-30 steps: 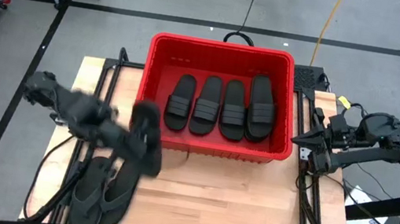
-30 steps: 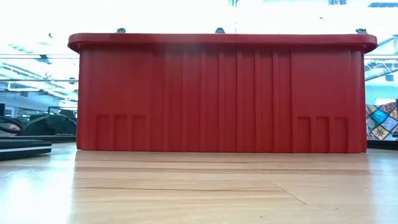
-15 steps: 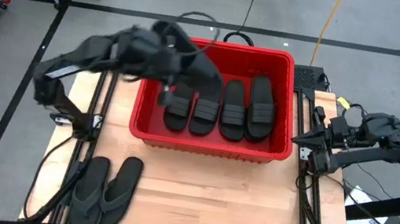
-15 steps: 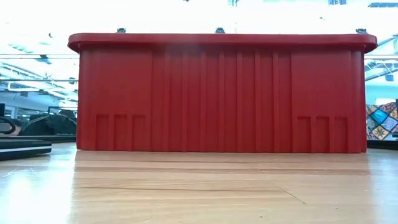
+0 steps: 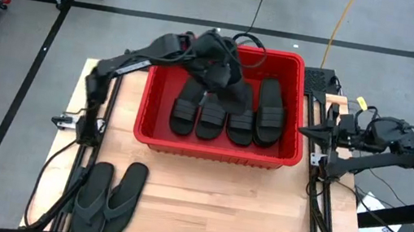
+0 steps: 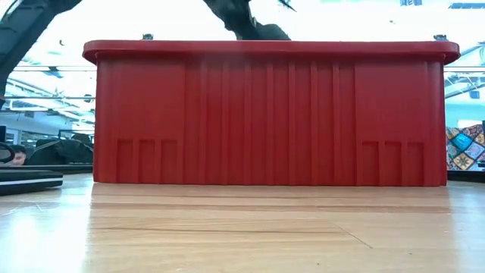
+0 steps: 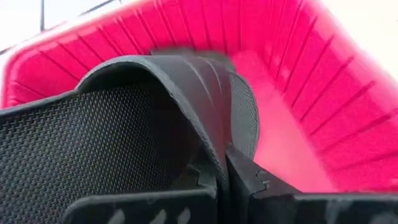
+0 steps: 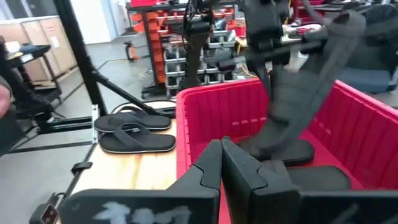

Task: Pick and place slides into bin
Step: Put the black slide into the red bin

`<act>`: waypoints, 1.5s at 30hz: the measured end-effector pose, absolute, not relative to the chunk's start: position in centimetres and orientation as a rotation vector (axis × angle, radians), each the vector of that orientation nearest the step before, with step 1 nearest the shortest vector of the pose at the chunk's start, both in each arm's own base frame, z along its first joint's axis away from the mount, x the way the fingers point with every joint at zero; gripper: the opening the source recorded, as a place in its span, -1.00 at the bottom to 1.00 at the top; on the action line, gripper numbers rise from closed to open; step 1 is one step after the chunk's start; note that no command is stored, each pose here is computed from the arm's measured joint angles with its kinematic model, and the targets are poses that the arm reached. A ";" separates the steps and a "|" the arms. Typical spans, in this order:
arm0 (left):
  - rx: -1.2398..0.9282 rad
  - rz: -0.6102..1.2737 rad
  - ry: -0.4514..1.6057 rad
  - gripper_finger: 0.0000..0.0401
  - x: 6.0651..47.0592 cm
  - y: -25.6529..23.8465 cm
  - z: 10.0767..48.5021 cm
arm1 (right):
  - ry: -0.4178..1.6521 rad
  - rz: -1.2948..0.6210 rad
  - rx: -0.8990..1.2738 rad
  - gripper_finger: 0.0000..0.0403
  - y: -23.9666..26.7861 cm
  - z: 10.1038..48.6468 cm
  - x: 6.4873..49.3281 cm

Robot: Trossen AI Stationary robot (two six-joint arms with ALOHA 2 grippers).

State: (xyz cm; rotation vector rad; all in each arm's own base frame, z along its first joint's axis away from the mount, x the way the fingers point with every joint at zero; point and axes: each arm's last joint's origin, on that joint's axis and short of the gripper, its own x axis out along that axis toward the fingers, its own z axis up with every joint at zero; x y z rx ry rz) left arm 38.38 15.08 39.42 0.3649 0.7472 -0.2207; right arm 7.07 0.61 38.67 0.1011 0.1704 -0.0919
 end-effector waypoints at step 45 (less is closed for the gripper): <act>0.452 -0.482 0.727 -0.86 47.1 19.7 24.4 | 0.105 -0.129 0.144 -1.00 0.6 39.3 7.5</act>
